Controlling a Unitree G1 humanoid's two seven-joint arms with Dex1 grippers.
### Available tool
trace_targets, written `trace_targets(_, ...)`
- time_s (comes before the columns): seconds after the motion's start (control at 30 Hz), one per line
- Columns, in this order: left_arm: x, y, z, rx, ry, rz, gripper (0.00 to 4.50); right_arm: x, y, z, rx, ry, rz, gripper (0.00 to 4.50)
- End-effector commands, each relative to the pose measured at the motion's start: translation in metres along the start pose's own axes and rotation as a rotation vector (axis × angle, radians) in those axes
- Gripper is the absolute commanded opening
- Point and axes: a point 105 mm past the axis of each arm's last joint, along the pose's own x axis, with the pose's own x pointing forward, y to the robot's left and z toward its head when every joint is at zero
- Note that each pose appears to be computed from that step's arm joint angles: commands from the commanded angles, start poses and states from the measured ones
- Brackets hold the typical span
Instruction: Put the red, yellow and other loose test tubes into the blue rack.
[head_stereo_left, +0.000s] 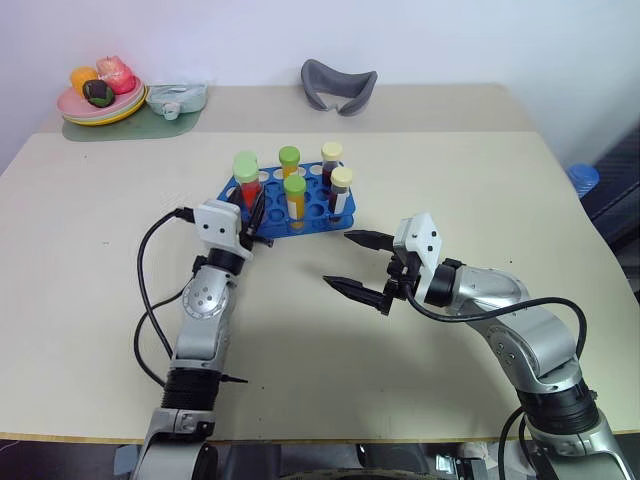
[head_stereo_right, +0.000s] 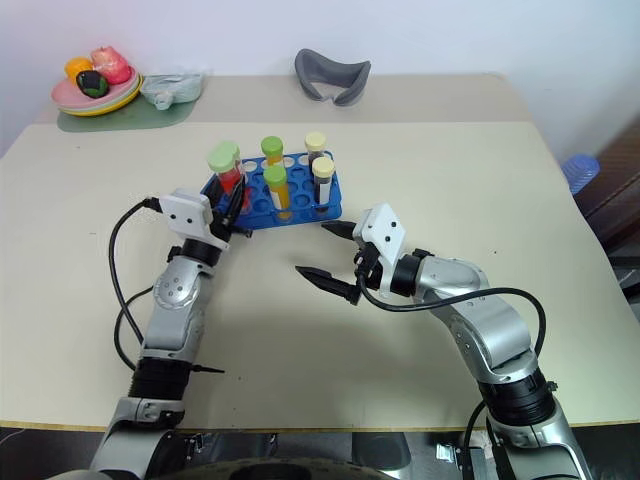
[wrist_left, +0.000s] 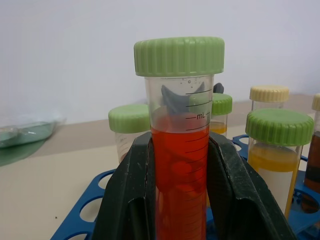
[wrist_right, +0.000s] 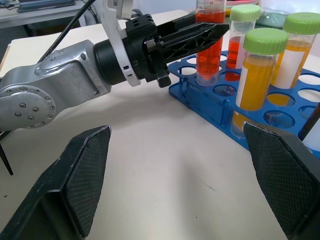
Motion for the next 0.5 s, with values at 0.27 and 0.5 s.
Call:
trace_targets(0.27, -0.0064, 0.0066, -0.0093, 0.01, 0.045, 0.026, 0.77, 0.0015, 0.0044, 0.0088, -0.04, -0.032, 0.021, 4.33)
trace_targets(0.5, -0.0053, 0.003, -0.0106, -0.015, 0.046, 0.023, 1.81, 0.0017, 0.005, 0.0093, -0.041, -0.032, 0.023, 4.33)
